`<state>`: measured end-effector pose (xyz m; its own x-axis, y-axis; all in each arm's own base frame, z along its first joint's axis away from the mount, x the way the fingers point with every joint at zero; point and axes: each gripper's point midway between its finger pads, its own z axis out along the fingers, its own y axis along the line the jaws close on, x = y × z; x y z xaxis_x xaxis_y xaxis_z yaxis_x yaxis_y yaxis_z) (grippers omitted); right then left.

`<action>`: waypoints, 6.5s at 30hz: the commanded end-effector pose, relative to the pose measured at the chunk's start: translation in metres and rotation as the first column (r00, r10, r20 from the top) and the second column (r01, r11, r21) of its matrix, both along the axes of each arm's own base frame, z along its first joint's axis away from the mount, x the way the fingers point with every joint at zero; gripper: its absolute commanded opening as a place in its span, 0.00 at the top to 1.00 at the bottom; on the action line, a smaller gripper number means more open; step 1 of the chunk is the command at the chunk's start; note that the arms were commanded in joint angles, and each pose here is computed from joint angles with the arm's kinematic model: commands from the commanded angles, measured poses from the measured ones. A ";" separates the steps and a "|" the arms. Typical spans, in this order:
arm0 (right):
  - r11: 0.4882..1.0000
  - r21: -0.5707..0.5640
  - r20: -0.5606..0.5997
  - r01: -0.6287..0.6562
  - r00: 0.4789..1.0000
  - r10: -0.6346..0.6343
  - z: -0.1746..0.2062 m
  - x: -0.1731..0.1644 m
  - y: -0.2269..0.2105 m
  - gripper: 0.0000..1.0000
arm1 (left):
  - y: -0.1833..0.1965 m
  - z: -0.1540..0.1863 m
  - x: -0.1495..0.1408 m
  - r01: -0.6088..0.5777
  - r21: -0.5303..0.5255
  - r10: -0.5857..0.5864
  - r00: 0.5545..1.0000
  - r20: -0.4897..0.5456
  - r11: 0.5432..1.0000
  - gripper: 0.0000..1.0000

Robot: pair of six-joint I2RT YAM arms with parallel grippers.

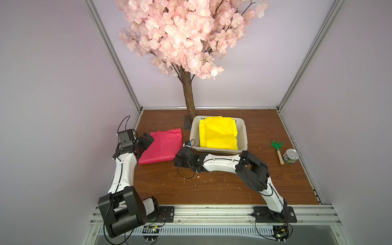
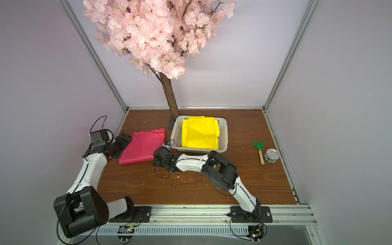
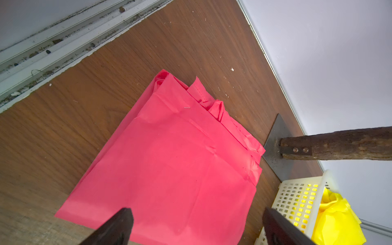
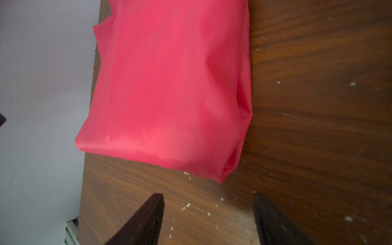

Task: Put the folded raincoat in the basket
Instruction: Pick up the raincoat from the center of the board, then place the raincoat in the basket.

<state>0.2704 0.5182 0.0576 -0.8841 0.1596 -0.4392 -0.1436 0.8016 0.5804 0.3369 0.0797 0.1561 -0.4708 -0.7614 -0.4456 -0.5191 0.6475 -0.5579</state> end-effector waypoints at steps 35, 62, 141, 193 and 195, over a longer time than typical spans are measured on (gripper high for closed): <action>0.985 0.031 0.299 -0.169 0.942 0.152 0.119 0.036 0.038 1.00 | -0.008 -0.004 -0.011 0.030 0.004 -0.030 1.000 -0.008 1.000 0.01; 0.989 -0.056 0.375 -0.138 0.915 0.149 0.164 0.114 0.009 1.00 | -0.021 -0.011 -0.045 0.016 -0.069 -0.019 0.999 -0.041 0.997 0.01; 0.956 0.039 0.488 -0.291 0.840 0.236 0.256 0.107 0.033 1.00 | -0.006 0.082 0.071 0.085 -0.407 0.113 0.891 0.440 0.909 1.00; 0.987 0.040 0.498 0.156 0.853 -0.155 0.249 0.089 -0.251 1.00 | -0.321 0.121 0.099 0.558 -0.330 -0.367 0.791 0.489 0.762 1.00; 0.985 0.033 0.480 0.169 0.862 -0.164 0.237 0.088 -0.260 1.00 | -0.326 0.114 0.094 0.558 -0.327 -0.373 0.792 0.483 0.763 1.00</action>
